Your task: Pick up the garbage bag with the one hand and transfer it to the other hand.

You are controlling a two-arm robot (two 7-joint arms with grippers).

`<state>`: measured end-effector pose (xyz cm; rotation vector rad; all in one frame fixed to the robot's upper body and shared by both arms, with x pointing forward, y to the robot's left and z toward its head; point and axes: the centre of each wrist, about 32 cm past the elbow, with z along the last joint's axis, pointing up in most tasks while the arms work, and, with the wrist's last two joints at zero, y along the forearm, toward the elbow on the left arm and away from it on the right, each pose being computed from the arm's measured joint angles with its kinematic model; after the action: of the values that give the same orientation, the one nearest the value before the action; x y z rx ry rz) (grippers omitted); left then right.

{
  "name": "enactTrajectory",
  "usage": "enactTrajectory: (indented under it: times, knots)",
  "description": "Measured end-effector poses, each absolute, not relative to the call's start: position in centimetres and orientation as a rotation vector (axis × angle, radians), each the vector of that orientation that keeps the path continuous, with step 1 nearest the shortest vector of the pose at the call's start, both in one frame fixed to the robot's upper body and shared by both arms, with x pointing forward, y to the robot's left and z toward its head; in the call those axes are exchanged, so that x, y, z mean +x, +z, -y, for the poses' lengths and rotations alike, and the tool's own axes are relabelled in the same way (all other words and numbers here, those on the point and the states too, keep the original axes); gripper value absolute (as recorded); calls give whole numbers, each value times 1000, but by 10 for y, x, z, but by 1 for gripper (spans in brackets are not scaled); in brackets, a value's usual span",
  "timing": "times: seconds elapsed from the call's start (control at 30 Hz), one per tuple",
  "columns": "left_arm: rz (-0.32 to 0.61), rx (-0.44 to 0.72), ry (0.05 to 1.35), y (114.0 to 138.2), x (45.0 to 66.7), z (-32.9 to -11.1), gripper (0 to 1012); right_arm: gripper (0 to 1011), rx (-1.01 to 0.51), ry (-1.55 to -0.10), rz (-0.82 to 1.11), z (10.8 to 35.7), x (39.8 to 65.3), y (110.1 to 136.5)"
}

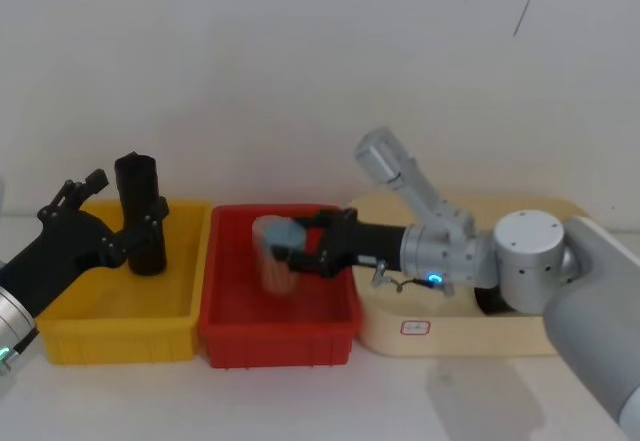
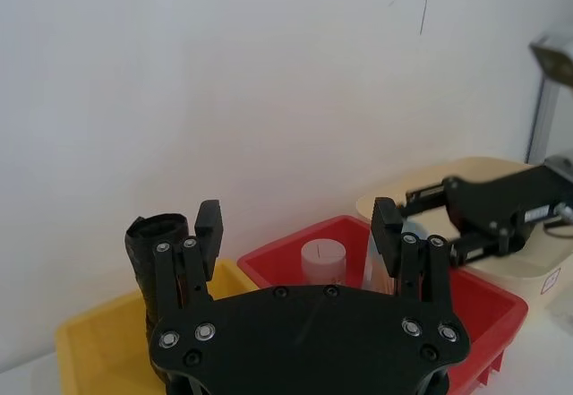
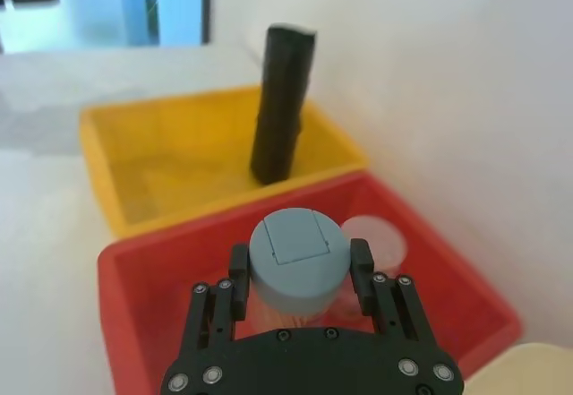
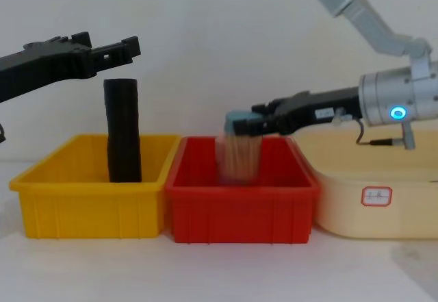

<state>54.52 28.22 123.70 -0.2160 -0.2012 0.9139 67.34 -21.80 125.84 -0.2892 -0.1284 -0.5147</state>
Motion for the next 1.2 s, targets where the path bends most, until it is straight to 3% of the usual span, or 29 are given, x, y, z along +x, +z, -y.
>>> enactTrajectory:
  times: [0.63, 0.83, 1.2]
  knots:
    - [201, -216, 914, 1237, 545, -282, 1000, 663, -154, -745, 240, 273, 637, 1286]
    - [201, -216, 914, 1237, 545, -282, 1000, 663, -173, -840, 219, 297, 613, 1278]
    - [201, -216, 914, 1237, 545, -282, 1000, 699, -250, -904, 147, 317, 586, 1257]
